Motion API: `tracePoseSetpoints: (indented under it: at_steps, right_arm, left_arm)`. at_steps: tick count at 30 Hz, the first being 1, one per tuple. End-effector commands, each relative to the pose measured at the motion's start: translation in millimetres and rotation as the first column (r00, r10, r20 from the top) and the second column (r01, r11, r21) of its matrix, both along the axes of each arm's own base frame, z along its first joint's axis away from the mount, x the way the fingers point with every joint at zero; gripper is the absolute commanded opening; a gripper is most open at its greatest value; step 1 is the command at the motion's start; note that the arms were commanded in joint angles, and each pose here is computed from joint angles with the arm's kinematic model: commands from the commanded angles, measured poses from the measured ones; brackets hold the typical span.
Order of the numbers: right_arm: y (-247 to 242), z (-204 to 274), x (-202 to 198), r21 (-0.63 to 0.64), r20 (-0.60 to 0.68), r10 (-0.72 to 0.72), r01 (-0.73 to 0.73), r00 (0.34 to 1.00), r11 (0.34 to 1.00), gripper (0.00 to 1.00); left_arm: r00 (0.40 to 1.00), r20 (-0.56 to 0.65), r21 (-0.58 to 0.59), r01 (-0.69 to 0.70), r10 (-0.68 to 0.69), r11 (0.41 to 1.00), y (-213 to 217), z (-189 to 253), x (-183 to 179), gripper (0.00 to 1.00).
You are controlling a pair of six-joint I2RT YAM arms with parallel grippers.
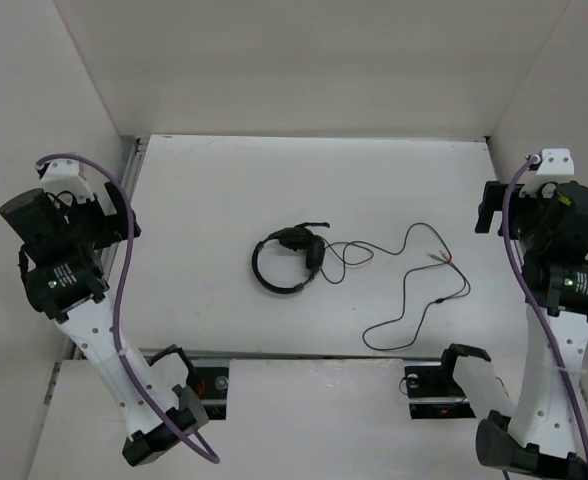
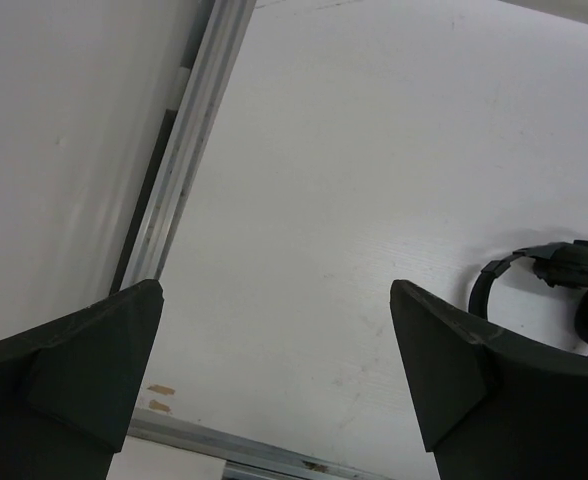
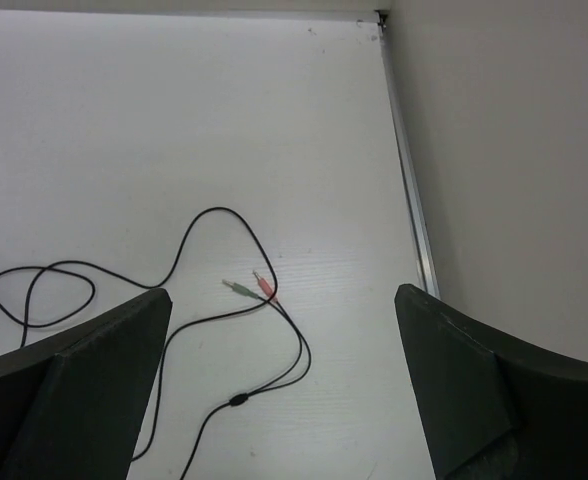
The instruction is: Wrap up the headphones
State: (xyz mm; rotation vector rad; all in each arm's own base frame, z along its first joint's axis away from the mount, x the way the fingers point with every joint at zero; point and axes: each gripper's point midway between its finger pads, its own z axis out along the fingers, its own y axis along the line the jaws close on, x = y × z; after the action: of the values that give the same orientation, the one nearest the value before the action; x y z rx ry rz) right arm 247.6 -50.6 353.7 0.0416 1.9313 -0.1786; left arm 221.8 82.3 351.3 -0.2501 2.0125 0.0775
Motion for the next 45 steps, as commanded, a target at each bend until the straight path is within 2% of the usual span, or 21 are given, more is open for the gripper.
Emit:
tracePoseSetpoints:
  at_steps: [1, 7, 10, 13, 14, 16, 18, 19, 20, 21, 24, 27, 30, 37, 41, 45]
  right_arm:
    - [-5, 18, 5, -0.039, 0.100, -0.020, 0.024, 0.995, 0.999, 1.00]
    - [-26, -7, 20, -0.104, 0.035, -0.093, 0.097, 0.995, 0.990, 1.00]
    - [-24, -12, 28, -0.097, 0.048, -0.091, 0.095, 0.995, 0.991, 1.00]
    - [-13, 18, 30, -0.084, 0.181, -0.045, 0.061, 0.982, 0.995, 1.00]
    - [-6, 40, 27, -0.083, 0.275, -0.018, 0.042, 0.961, 0.996, 1.00]
    - [17, 86, 12, -0.107, 0.484, 0.086, -0.039, 0.871, 0.994, 1.00]
    - [43, 114, -4, -0.157, 0.646, 0.204, -0.133, 0.736, 0.979, 1.00]
    - [59, 117, -10, -0.181, 0.679, 0.267, -0.196, 0.684, 0.964, 1.00]
    - [75, 113, -12, -0.195, 0.671, 0.325, -0.264, 0.666, 0.945, 1.00]
    - [88, 106, -9, -0.189, 0.647, 0.367, -0.326, 0.668, 0.926, 1.00]
    - [113, 61, 13, -0.067, 0.490, 0.432, -0.462, 0.757, 0.884, 1.00]
    - [118, 16, 35, 0.065, 0.355, 0.441, -0.492, 0.825, 0.868, 1.00]
    - [124, -20, 46, 0.134, 0.272, 0.463, -0.509, 0.844, 0.850, 1.00]
    - [117, -41, 66, 0.156, 0.257, 0.439, -0.485, 0.861, 0.860, 1.00]
    - [137, -38, 79, 0.163, 0.296, 0.478, -0.537, 0.827, 0.828, 1.00]
    - [149, -41, 90, 0.249, 0.310, 0.471, -0.548, 0.826, 0.798, 1.00]
  left_arm:
    - [0.998, 0.046, 0.012, 0.034, -0.035, 0.999, -11, 19, 7, 1.00]
    - [0.986, 0.077, -0.062, 0.153, -0.148, 0.986, -50, 16, 32, 1.00]
    - [0.969, 0.105, -0.076, 0.231, -0.222, 0.970, -74, 14, 43, 1.00]
    - [0.953, 0.138, -0.113, 0.287, -0.271, 0.951, -93, 12, 51, 1.00]
    - [0.945, 0.144, -0.124, 0.312, -0.294, 0.942, -101, 11, 54, 1.00]
    - [0.925, 0.133, -0.122, 0.371, -0.355, 0.920, -118, 4, 60, 1.00]
    - [0.919, 0.099, -0.125, 0.391, -0.381, 0.912, -126, -5, 69, 1.00]
    - [0.921, 0.077, -0.128, 0.390, -0.383, 0.912, -129, -10, 74, 1.00]
    - [0.919, 0.055, -0.130, 0.395, -0.391, 0.910, -134, -17, 77, 1.00]
    - [0.917, 0.031, -0.134, 0.397, -0.397, 0.908, -139, -26, 79, 1.00]
    - [0.917, -0.085, -0.138, 0.376, -0.389, 0.916, -148, -70, 84, 1.00]
    - [0.899, -0.172, -0.152, 0.381, -0.404, 0.912, -160, -110, 81, 0.99]
    - [0.856, -0.273, -0.195, 0.398, -0.440, 0.896, -178, -154, 67, 0.97]
    - [0.830, -0.403, -0.226, 0.317, -0.385, 0.921, -187, -213, 65, 0.90]
    - [0.828, -0.453, -0.250, 0.239, -0.332, 0.938, -183, -233, 80, 0.86]
    - [0.805, -0.490, -0.207, 0.266, -0.335, 0.942, -183, -246, 89, 0.83]
